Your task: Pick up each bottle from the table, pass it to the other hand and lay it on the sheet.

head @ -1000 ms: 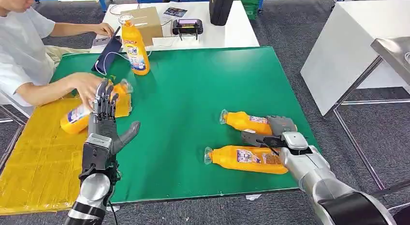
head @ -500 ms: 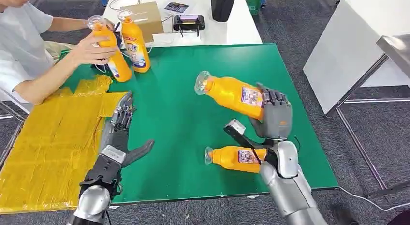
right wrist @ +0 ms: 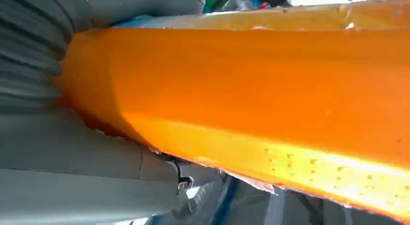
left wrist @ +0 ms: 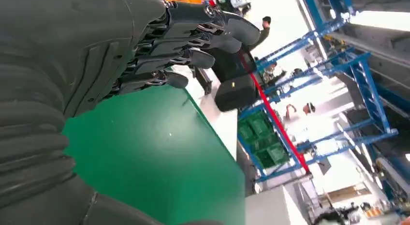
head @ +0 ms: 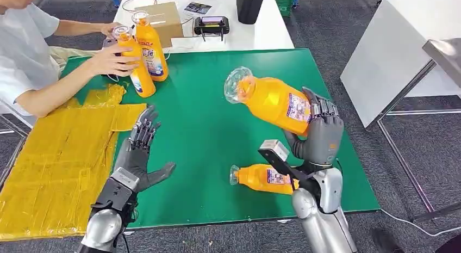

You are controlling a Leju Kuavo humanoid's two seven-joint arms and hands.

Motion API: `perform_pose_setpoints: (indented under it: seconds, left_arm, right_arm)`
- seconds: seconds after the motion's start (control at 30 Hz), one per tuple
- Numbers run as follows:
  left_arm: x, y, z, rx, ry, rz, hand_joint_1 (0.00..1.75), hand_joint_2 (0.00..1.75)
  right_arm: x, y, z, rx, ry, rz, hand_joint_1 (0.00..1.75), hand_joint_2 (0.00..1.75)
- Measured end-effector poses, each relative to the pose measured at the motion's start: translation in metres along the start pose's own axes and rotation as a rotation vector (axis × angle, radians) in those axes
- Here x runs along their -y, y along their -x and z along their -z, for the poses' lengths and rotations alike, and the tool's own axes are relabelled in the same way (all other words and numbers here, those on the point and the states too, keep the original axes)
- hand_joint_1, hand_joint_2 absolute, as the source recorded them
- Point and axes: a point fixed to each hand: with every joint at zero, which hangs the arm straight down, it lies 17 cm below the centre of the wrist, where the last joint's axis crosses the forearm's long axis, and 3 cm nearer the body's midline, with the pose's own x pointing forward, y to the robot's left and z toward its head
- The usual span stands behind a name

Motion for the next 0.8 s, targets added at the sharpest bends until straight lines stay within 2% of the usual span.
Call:
perform_pose_setpoints:
  seconds: [0.1, 0.13, 0.2, 0.27, 0.33, 0.37, 0.43, 0.6, 0.8]
  left_arm:
    - [0.009, -0.008, 0.001, 0.023, 0.036, -0.022, 0.0, 1.75]
    - [0.011, -0.011, 0.001, 0.032, 0.044, -0.026, 0.0, 1.75]
    - [0.015, -0.017, 0.004, 0.048, 0.058, -0.033, 0.0, 1.75]
    - [0.022, -0.026, 0.005, 0.074, 0.079, -0.049, 0.0, 1.75]
    - [0.027, -0.034, 0.008, 0.097, 0.098, -0.06, 0.0, 1.75]
    - [0.032, -0.04, 0.009, 0.112, 0.111, -0.068, 0.0, 1.75]
    - [0.038, -0.046, 0.011, 0.13, 0.128, -0.073, 0.0, 1.75]
    - [0.039, -0.05, 0.013, 0.142, 0.133, -0.077, 0.0, 1.75]
    - [0.035, -0.048, 0.013, 0.139, 0.127, -0.081, 0.0, 1.75]
  right_arm:
    - [-0.015, -0.005, -0.003, -0.034, -0.065, 0.116, 1.75, 1.75]
    - [-0.027, -0.012, -0.005, -0.034, -0.114, 0.161, 1.68, 1.75]
    - [-0.051, -0.03, -0.012, -0.03, -0.212, 0.255, 1.66, 1.75]
    - [-0.087, -0.061, -0.025, 0.005, -0.365, 0.352, 1.62, 1.75]
    - [-0.111, -0.086, -0.037, 0.057, -0.465, 0.383, 1.61, 1.75]
    - [-0.131, -0.105, -0.053, 0.089, -0.544, 0.402, 1.59, 1.75]
    - [-0.153, -0.129, -0.071, 0.133, -0.621, 0.406, 1.59, 1.75]
    - [-0.18, -0.156, -0.104, 0.18, -0.727, 0.406, 1.59, 1.75]
    - [-0.193, -0.164, -0.118, 0.192, -0.768, 0.392, 1.57, 1.75]
